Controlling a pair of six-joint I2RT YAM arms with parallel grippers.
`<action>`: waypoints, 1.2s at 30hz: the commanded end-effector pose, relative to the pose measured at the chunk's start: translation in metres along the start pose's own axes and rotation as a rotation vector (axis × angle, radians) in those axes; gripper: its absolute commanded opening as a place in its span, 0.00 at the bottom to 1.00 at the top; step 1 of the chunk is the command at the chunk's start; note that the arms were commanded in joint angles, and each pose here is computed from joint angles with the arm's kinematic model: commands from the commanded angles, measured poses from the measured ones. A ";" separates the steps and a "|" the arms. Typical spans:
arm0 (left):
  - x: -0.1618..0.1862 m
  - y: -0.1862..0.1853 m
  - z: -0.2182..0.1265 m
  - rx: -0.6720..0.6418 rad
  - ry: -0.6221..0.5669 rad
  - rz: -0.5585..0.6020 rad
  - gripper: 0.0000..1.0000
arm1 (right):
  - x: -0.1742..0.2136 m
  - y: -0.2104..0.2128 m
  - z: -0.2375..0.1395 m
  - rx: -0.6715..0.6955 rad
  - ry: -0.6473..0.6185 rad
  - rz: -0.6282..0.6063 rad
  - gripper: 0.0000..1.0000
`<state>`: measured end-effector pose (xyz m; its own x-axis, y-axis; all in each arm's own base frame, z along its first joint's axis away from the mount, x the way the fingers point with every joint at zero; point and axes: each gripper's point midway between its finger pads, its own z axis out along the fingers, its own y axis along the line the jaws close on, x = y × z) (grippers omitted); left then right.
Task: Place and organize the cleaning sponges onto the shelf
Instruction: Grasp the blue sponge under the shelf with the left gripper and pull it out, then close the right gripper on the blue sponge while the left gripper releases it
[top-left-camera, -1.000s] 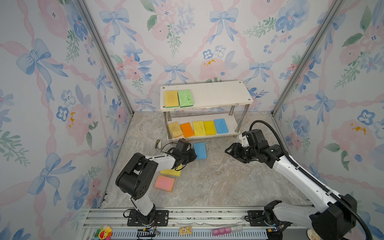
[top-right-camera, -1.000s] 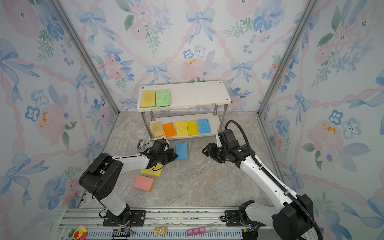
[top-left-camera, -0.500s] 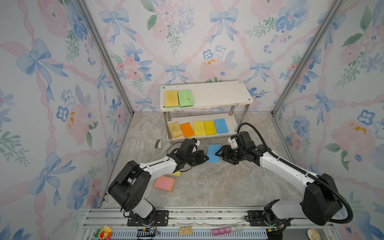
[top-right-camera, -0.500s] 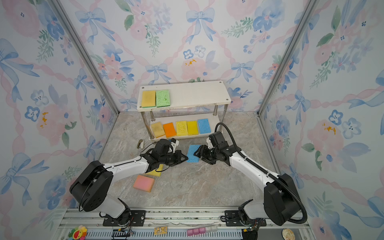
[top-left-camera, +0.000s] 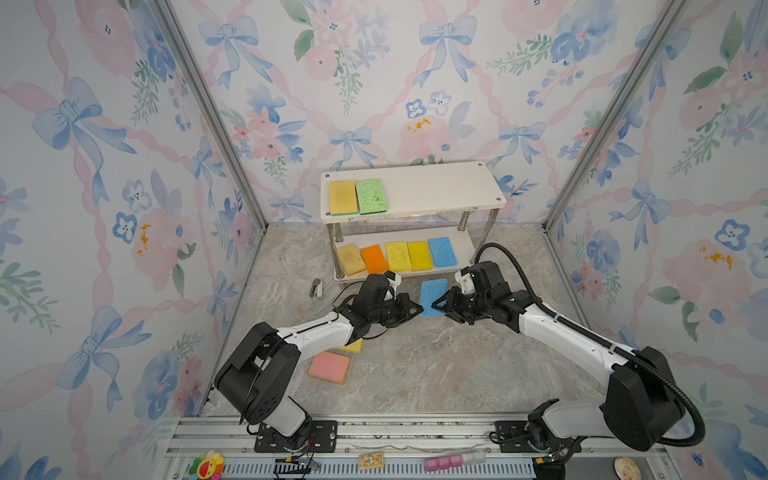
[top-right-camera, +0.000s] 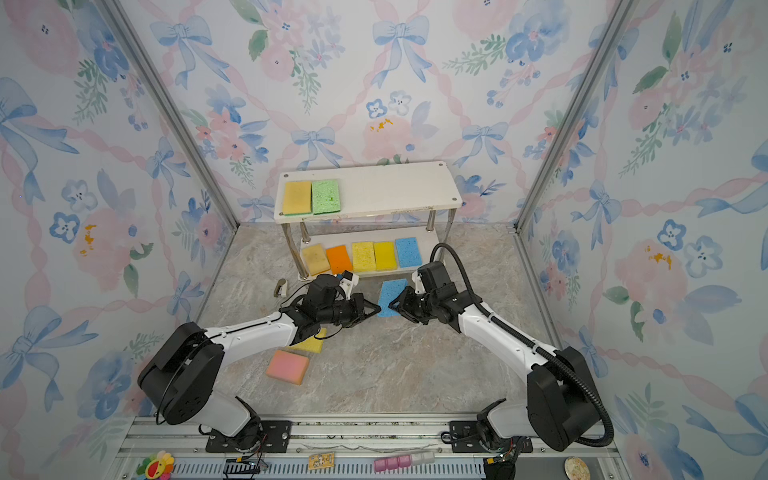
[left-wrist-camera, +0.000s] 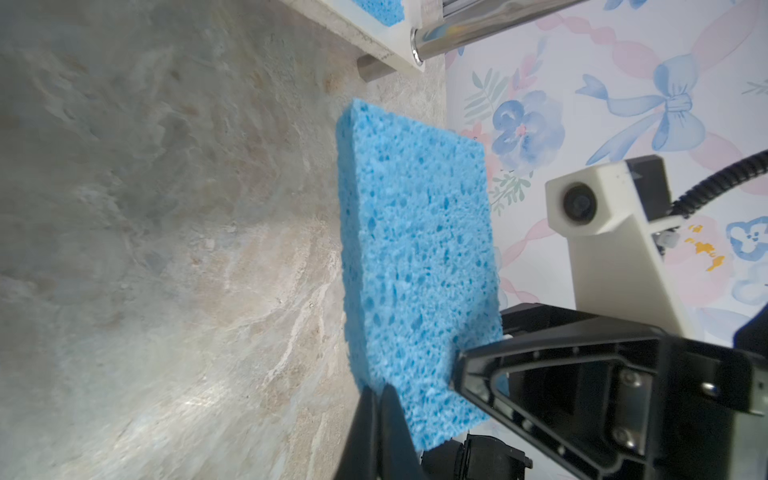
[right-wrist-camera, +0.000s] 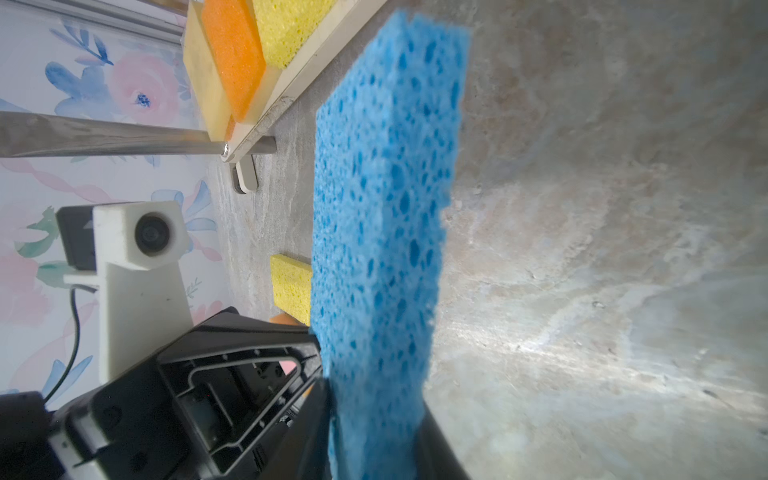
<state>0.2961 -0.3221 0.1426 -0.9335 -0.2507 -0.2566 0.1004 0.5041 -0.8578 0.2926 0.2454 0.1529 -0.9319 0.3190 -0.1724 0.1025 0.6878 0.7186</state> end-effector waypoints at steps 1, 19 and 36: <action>-0.002 -0.015 0.001 0.061 -0.001 0.001 0.19 | -0.001 0.007 -0.011 -0.004 -0.014 -0.030 0.17; -0.045 -0.083 -0.040 0.355 0.032 0.123 0.95 | 0.003 0.094 -0.084 -0.344 0.185 -0.267 0.18; -0.067 -0.108 -0.070 0.465 -0.073 0.103 0.51 | 0.024 0.109 -0.066 -0.375 0.265 -0.254 0.19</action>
<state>0.3293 -0.3060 0.2679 -0.8999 -0.2719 -0.3409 0.3097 0.1518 -0.9387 0.2563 0.2858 0.2740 -0.9697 -0.0385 -0.2410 -0.2350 0.4149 0.8790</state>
